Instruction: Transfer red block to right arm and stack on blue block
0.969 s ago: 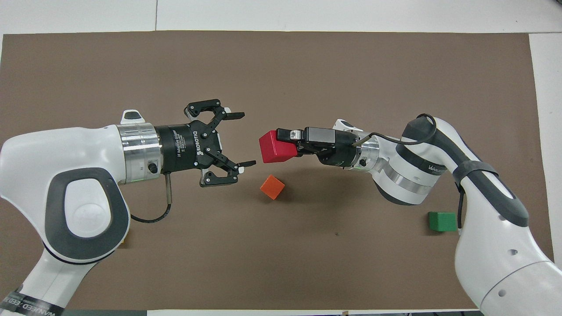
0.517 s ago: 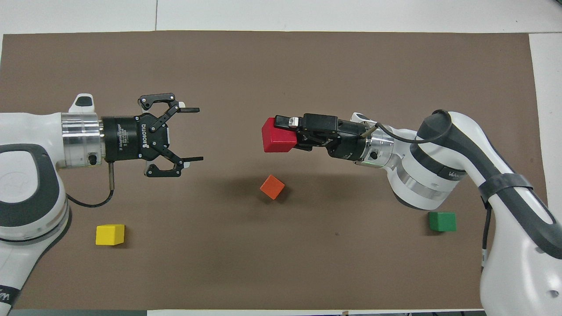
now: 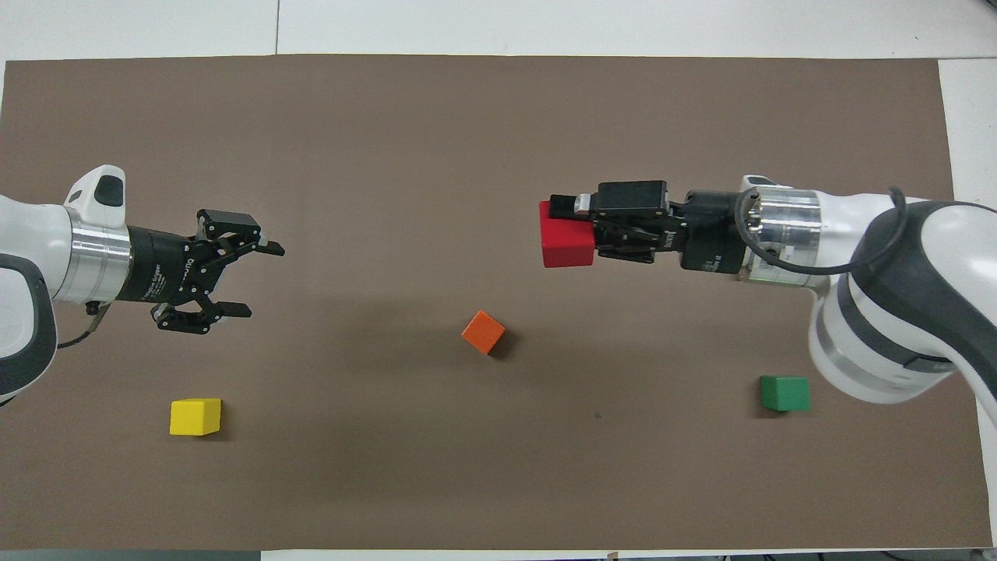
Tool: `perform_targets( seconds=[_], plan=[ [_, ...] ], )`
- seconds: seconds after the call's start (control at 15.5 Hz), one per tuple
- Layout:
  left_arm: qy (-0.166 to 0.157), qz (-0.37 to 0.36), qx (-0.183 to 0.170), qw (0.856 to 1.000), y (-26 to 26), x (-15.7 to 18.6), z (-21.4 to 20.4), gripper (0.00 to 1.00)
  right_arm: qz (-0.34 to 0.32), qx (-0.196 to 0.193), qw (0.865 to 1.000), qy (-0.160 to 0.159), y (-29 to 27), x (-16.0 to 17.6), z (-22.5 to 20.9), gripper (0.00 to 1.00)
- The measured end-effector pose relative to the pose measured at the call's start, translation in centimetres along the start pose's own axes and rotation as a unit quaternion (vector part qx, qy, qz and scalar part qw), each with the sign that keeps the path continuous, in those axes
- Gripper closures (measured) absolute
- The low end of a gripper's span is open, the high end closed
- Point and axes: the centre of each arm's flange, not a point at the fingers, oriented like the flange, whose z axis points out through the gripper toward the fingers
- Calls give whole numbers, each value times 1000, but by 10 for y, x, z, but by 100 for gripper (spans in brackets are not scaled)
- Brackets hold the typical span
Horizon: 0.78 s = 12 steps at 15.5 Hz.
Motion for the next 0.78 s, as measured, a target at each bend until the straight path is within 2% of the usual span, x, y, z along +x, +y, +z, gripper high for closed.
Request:
perform_targets(
  seconds=[0.13,0.26,0.39,0.52,0.78],
  plan=[
    [48,30,44,997,-1,8,-15,0,-17,-87,996,20,-3,10,-37,42],
    [83,46,74,993,-4,16,-39,0,-42,-187,981,33,-4,17,-59,42],
    [95,65,94,989,-10,22,-57,0,-71,-282,956,39,1,22,-73,42],
    [102,89,119,984,-12,23,-66,0,-90,-356,929,41,13,28,-88,42],
    [100,165,181,964,-11,16,-65,0,-109,-449,886,31,38,38,-106,42]
  ],
)
